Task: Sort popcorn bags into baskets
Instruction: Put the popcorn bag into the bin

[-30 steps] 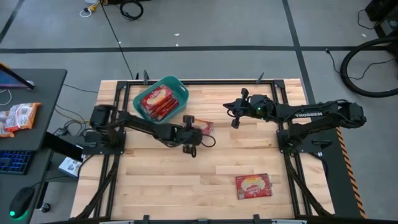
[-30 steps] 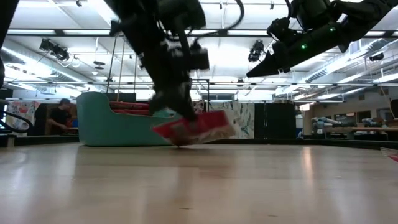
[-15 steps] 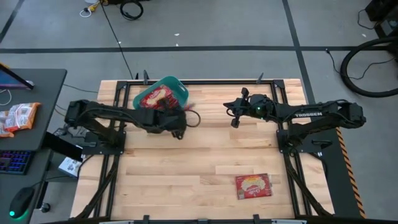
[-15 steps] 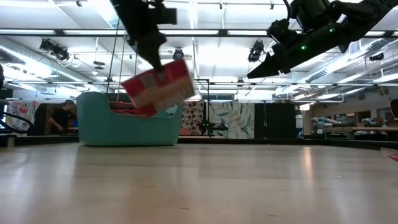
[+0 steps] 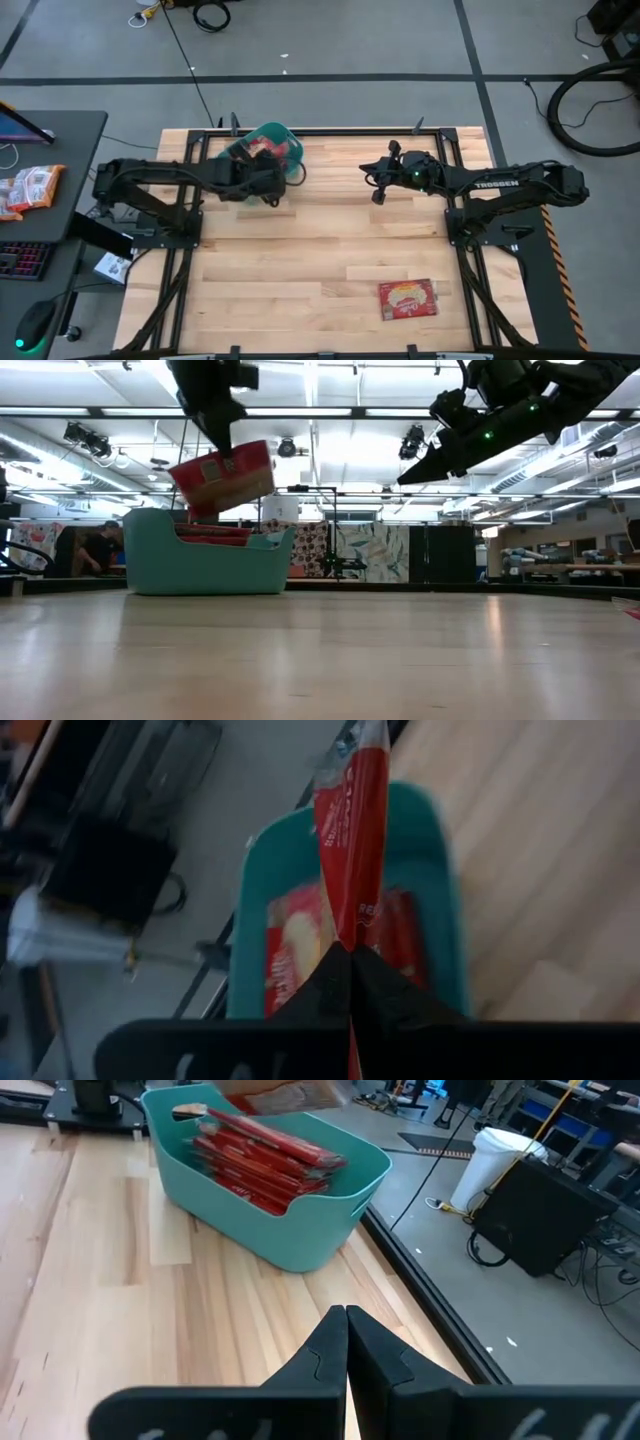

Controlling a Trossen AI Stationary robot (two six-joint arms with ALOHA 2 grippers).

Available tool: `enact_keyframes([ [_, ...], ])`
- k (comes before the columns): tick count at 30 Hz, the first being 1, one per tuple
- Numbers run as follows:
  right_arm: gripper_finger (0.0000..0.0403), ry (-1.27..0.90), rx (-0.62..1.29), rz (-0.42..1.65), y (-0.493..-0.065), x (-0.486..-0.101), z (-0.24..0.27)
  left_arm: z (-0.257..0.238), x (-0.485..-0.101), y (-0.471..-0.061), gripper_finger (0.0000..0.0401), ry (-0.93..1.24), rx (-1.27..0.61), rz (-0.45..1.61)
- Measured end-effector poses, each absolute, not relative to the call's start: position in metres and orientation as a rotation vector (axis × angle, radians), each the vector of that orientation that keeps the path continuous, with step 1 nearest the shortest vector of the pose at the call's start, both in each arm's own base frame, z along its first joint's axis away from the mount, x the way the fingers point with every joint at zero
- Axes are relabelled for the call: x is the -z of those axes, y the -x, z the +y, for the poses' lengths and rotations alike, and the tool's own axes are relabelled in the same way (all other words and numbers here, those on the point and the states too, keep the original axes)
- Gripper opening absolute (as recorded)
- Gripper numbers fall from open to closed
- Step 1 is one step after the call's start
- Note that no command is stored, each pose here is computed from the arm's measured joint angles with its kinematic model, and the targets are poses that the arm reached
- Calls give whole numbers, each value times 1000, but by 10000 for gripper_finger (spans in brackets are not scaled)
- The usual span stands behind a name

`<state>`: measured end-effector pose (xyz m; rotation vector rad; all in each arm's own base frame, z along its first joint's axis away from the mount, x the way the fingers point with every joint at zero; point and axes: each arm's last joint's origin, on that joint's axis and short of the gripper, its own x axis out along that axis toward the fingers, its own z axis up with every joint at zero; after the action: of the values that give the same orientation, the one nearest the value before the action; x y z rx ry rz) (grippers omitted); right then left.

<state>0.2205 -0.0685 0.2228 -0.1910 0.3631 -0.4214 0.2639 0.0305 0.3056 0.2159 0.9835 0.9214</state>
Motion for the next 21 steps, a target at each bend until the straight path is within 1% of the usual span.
enact_keyframes([
  [6, 7, 189, 421, 365, -220, -223, -68, 49, -302, -256, 1, -187, -980, 1063],
  [12, 7, 189, 421, 364, -220, -223, -68, 68, -298, -253, 1, -68, -967, 1126],
  [19, 7, 188, 421, 364, -220, -223, -68, 90, -277, -257, 1, -33, -994, 1277],
  [21, 7, 189, 421, 364, -220, -223, -68, 95, -271, -259, 9, -31, -1002, 1303],
])
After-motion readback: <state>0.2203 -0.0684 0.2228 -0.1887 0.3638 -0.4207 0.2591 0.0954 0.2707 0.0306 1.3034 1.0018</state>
